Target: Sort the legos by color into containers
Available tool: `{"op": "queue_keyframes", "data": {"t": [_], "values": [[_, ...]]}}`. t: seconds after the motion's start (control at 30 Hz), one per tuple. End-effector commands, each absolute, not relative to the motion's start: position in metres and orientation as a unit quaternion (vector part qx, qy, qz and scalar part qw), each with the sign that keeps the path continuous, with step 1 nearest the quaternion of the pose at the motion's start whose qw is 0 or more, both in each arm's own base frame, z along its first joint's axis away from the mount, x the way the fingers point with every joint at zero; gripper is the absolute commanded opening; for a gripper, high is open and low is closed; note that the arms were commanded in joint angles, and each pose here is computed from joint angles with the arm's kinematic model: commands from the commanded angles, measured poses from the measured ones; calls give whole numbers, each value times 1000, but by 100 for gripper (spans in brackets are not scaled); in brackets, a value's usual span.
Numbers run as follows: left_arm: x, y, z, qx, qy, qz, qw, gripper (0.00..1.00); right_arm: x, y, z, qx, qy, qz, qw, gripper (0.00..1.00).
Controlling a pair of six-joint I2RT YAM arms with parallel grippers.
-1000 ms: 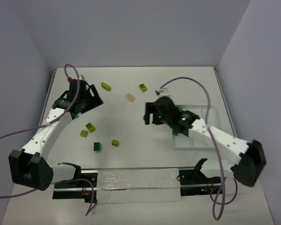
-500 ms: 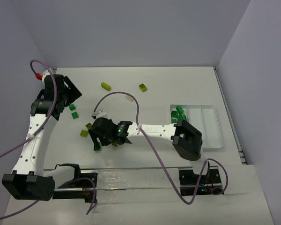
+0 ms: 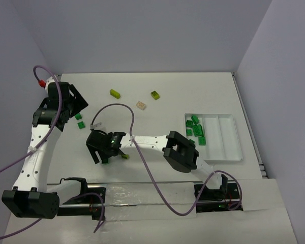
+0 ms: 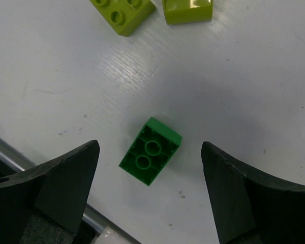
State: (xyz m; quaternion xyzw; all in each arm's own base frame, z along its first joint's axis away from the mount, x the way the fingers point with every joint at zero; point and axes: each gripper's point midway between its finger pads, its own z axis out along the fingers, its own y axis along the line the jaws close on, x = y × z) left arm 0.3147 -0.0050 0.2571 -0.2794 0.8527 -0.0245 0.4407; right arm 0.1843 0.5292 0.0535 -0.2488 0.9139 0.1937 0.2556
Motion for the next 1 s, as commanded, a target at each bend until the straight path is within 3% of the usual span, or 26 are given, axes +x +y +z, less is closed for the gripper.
{"op": "queue_keyframes", "data": {"t": [0.0,0.17,0.43,0.67,0.83,0.97], "values": [[313,-4,274,-275,841,-37,464,81,188,526,58,-233,922,169,258,91],[314,-7,270,-271,844,-42,461,81,187,524,44,-233,927,146,254,87],[314,-7,270,-267,844,-42,464,81,187,525,38,-236,929,126,255,59],[311,-8,267,-264,845,-45,463,81,186,523,36,-236,930,122,254,61],[310,-9,268,-263,844,-48,465,81,189,520,48,-232,926,128,270,36],[310,-7,267,-263,843,-42,466,81,196,515,76,-222,916,144,300,32]]}}
